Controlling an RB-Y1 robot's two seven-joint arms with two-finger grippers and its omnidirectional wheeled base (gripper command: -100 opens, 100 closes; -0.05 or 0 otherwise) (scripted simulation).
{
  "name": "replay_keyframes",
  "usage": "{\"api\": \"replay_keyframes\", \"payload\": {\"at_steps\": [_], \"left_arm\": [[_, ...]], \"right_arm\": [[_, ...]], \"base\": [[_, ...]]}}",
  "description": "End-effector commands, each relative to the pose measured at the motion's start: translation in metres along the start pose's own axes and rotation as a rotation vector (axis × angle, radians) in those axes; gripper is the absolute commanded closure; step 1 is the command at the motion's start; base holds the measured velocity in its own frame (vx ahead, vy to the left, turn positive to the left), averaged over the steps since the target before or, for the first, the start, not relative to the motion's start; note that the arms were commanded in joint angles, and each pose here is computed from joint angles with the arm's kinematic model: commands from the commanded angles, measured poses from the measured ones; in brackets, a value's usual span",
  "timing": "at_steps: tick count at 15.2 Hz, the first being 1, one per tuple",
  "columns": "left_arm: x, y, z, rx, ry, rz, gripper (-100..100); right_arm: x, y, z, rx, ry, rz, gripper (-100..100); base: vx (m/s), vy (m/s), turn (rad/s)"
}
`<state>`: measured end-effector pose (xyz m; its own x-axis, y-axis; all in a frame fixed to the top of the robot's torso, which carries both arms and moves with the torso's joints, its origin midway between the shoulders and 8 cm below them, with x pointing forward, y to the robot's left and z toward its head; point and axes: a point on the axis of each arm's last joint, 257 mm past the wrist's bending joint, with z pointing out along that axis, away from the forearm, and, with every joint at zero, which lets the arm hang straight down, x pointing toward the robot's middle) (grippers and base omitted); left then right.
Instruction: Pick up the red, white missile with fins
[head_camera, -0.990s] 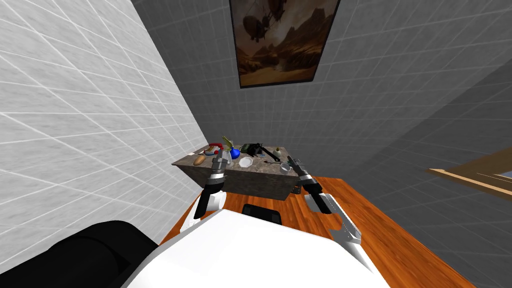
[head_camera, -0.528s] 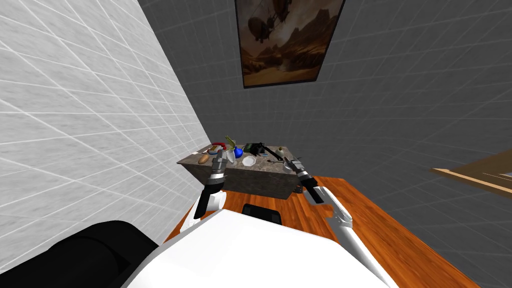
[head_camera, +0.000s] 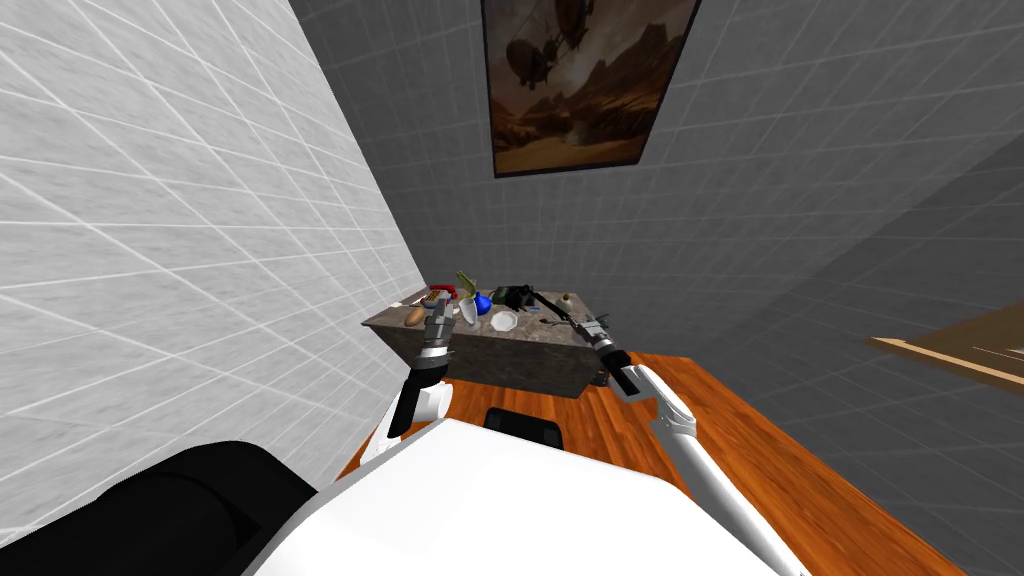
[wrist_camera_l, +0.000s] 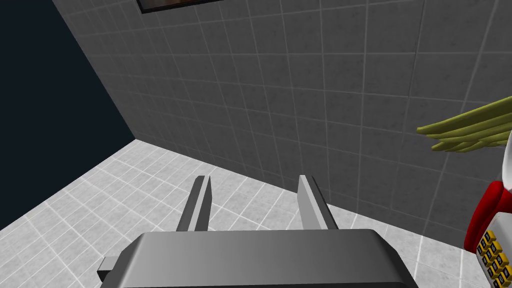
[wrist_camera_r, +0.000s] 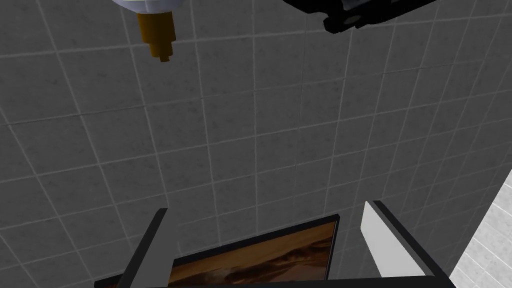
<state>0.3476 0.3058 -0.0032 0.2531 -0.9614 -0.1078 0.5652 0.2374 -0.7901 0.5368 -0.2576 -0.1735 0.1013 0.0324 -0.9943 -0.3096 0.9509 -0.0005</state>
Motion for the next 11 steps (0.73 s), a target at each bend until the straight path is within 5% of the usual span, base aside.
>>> {"api": "replay_keyframes", "payload": {"at_steps": [1,11], "left_arm": [[0.0,0.0,0.0,0.0,0.0,0.0,0],[0.0,0.0,0.0,0.0,0.0,0.0,0]], "right_arm": [[0.006,-0.008,0.011,0.001,0.028,-0.096,-100],[0.05,-0.053,0.026,0.027,0.184,-0.386,-100]], "base": [[-0.035,0.077,0.011],[-0.026,0.076,0.012]]}}
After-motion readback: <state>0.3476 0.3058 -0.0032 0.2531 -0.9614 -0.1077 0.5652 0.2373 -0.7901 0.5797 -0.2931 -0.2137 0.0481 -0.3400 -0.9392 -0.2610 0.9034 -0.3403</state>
